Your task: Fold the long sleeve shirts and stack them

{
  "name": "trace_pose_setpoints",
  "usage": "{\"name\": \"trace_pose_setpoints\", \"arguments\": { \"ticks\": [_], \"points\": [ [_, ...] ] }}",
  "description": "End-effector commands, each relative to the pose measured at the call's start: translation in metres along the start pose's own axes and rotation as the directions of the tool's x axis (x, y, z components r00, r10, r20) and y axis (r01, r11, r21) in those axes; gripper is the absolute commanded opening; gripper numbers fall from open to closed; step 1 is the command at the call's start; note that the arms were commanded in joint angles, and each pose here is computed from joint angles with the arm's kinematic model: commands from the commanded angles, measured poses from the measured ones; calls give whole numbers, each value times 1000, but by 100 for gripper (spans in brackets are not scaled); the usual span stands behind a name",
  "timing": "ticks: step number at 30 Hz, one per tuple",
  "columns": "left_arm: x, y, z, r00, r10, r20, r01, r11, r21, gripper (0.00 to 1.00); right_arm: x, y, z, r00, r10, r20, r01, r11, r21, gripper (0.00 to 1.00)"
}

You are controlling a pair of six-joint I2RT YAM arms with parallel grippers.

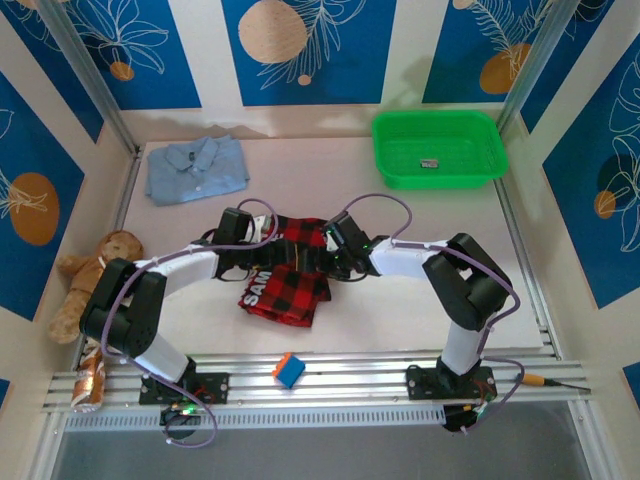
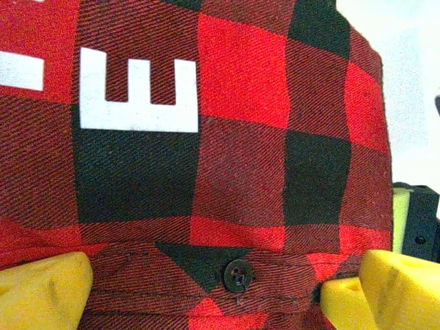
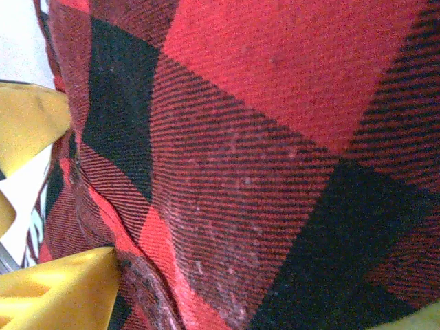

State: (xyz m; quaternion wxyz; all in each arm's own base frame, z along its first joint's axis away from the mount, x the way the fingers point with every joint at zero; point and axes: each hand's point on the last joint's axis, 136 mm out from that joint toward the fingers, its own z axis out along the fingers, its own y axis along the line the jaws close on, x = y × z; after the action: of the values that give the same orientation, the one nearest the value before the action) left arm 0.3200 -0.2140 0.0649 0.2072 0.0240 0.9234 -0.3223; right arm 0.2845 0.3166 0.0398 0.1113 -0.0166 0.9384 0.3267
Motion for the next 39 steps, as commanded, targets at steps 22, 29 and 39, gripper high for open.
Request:
{"name": "trace_pose_setpoints", "arguments": {
  "ticks": [22,29,39],
  "points": [
    [-107,-87,-183,915,140,378,-153,988,5,100,-69,-67,-223,958,-260,117,83,647,758,0],
    [-91,-90,-234,876,184,445,-173,983,-65,100,-106,-82,-307,874,-485,-31,137,183,974,0],
    [-50,-61,-227,905,146,399,-112,988,-107,100,-76,-57,-114,654,-454,-605,599,-177,781,0]
  ]
}}
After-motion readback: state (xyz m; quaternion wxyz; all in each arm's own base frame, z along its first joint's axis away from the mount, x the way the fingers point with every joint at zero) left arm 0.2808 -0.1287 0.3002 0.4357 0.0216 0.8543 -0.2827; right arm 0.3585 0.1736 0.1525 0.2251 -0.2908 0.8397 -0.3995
